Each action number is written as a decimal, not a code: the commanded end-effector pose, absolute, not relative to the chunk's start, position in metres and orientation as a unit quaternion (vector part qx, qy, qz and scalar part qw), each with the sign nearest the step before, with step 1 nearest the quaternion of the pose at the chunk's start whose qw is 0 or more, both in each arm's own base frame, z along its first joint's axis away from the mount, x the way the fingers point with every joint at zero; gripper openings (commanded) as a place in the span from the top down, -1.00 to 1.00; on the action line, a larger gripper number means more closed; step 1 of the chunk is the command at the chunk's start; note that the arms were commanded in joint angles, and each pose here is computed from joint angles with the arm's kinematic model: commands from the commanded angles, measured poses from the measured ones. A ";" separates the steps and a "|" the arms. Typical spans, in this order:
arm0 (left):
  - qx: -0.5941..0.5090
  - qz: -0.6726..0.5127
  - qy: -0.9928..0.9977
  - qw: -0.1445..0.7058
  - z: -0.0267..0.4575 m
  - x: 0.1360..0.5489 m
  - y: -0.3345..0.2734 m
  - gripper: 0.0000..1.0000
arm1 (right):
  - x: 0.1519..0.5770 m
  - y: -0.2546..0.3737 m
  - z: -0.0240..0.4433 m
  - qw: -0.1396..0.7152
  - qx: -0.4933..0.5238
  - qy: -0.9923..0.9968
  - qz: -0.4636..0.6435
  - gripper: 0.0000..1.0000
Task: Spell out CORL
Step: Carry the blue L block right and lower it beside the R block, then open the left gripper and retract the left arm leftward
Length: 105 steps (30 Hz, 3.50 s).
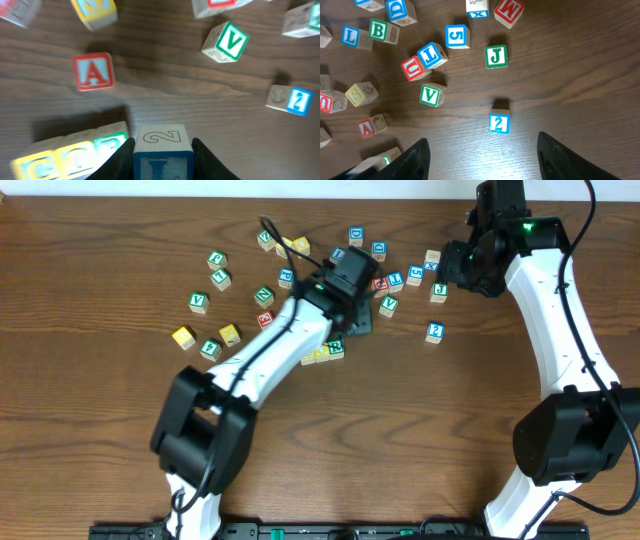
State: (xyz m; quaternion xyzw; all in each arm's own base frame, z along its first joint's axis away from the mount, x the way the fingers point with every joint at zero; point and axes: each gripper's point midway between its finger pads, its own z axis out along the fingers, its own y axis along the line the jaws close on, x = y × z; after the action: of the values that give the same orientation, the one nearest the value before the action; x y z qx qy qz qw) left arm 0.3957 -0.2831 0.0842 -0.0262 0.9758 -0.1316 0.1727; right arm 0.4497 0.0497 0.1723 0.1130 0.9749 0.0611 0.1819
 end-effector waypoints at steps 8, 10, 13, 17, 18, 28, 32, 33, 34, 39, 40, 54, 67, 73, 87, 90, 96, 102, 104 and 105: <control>-0.066 -0.084 0.985 0.134 0.021 0.394 -0.280 0.35 | 0.449 0.047 0.175 0.181 0.116 0.975 0.055 -0.27; -0.066 -0.080 0.986 0.128 0.016 0.392 -0.280 0.35 | 0.449 0.047 0.175 0.181 0.116 0.975 0.054 -0.27; -0.064 -0.079 0.987 0.125 0.014 0.390 -0.280 0.35 | 0.449 0.047 0.175 0.181 0.116 0.975 0.054 -0.26; -0.064 -0.079 0.987 0.125 0.014 0.390 -0.280 0.35 | 0.449 0.047 0.175 0.182 0.116 0.975 0.054 -0.27; -0.064 -0.081 0.987 0.124 0.014 0.390 -0.281 0.34 | 0.449 0.047 0.175 0.182 0.116 0.975 0.054 -0.28; -0.060 -0.117 0.983 0.127 0.037 0.389 -0.291 0.10 | 0.449 0.047 0.175 0.182 0.116 0.975 0.054 -0.30; -0.038 -0.143 0.975 0.166 0.079 0.395 -0.294 0.07 | 0.449 0.047 0.175 0.182 0.116 0.975 0.054 -0.30; -0.026 -0.157 0.969 0.190 0.105 0.398 -0.294 0.04 | 0.449 0.047 0.175 0.182 0.116 0.975 0.054 -0.30; -0.022 -0.162 0.965 0.204 0.119 0.399 -0.292 0.05 | 0.449 0.047 0.175 0.182 0.116 0.975 0.054 -0.30; 0.011 -0.180 0.947 0.265 0.187 0.400 -0.270 0.04 | 0.449 0.047 0.175 0.181 0.116 0.975 0.054 -0.30; 0.013 -0.179 0.945 0.272 0.197 0.399 -0.263 0.04 | 0.449 0.048 0.175 0.181 0.115 0.975 0.055 -0.30; -0.158 -0.073 0.970 0.170 0.178 0.379 -0.090 0.25 | 0.444 0.115 0.135 0.135 0.048 0.987 0.074 -0.04; -0.226 -0.038 0.968 0.103 0.115 0.358 -0.036 0.38 | 0.445 0.171 0.106 0.126 -0.003 0.988 0.091 0.31; -0.232 -0.037 0.967 0.099 0.093 0.353 -0.036 0.43 | 0.443 0.183 0.087 0.109 -0.012 0.989 0.095 0.44; -0.245 -0.033 0.965 0.085 0.066 0.342 -0.035 0.42 | 0.450 0.191 0.082 0.117 -0.012 0.988 0.101 0.43; -0.248 -0.032 0.965 0.080 0.063 0.341 -0.035 0.43 | 0.450 0.196 0.072 0.111 -0.016 0.988 0.104 0.45; -0.247 -0.032 0.965 0.079 0.062 0.340 -0.036 0.43 | 0.442 0.211 0.054 0.087 -0.029 0.990 0.112 0.59; -0.246 -0.037 0.966 0.072 0.059 0.339 -0.046 0.49 | 0.435 0.214 0.040 0.069 -0.033 0.992 0.103 0.68; -0.242 -0.039 0.966 0.076 0.059 0.341 -0.050 0.49 | 0.434 0.213 0.034 0.062 -0.033 0.992 0.101 0.70; -0.241 -0.041 0.967 0.079 0.059 0.342 -0.053 0.50 | 0.433 0.214 0.031 0.059 -0.033 0.993 0.100 0.70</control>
State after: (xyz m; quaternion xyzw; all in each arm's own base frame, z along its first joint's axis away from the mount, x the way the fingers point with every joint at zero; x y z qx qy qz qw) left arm 0.3459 -0.0458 0.0678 -0.2408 0.9656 -0.0434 0.0885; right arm 0.4342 0.2117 0.0428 -0.0335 0.9916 0.1022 0.0712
